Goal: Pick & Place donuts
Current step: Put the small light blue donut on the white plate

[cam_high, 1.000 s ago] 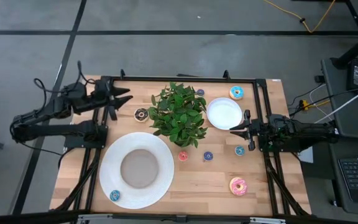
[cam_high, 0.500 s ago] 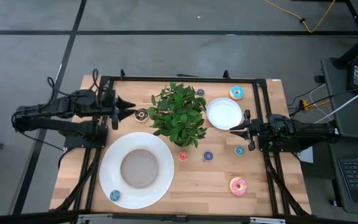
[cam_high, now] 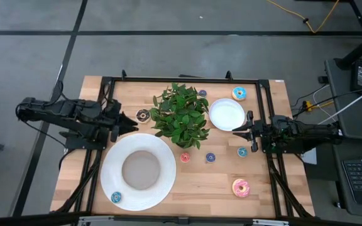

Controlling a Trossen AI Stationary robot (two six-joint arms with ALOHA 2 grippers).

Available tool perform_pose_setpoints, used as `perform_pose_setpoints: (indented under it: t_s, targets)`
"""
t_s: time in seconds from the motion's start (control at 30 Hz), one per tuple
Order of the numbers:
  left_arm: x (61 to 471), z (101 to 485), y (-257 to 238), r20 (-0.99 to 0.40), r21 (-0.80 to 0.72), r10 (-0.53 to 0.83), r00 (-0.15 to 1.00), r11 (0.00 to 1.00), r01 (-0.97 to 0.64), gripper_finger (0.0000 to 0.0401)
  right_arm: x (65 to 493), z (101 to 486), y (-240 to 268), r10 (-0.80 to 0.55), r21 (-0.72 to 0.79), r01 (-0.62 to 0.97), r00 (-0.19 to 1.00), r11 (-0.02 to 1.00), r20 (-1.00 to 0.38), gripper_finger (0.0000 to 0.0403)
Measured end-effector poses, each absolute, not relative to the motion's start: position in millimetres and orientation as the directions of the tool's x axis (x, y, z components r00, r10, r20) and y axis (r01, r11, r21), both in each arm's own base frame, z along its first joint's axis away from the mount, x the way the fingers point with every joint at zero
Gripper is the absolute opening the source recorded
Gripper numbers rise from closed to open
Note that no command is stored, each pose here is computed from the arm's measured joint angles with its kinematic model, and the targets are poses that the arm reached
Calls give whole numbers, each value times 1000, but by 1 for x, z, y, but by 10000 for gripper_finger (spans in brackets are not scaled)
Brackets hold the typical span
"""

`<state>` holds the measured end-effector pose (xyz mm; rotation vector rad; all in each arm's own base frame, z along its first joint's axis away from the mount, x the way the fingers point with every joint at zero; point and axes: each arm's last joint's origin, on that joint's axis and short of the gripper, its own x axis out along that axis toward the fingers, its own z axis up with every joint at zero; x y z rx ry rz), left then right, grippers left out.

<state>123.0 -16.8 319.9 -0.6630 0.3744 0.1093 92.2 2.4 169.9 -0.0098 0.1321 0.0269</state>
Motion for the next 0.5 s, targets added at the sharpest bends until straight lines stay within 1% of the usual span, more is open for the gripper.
perform_pose_setpoints:
  t_s: [0.23,0.37,0.5]
  targets:
    - [129,315,-33,-420,-641,-120,900,741,-200,157,92,170,2,26,-8,-28,991,1000,-132,63]
    - [132,323,-41,-480,-624,-152,864,751,-215,157,92,170,2,27,-8,-28,991,1000,-132,63]
    - [137,336,-46,-550,-588,-156,820,770,-247,157,92,170,2,27,-8,-28,991,1000,-132,63]
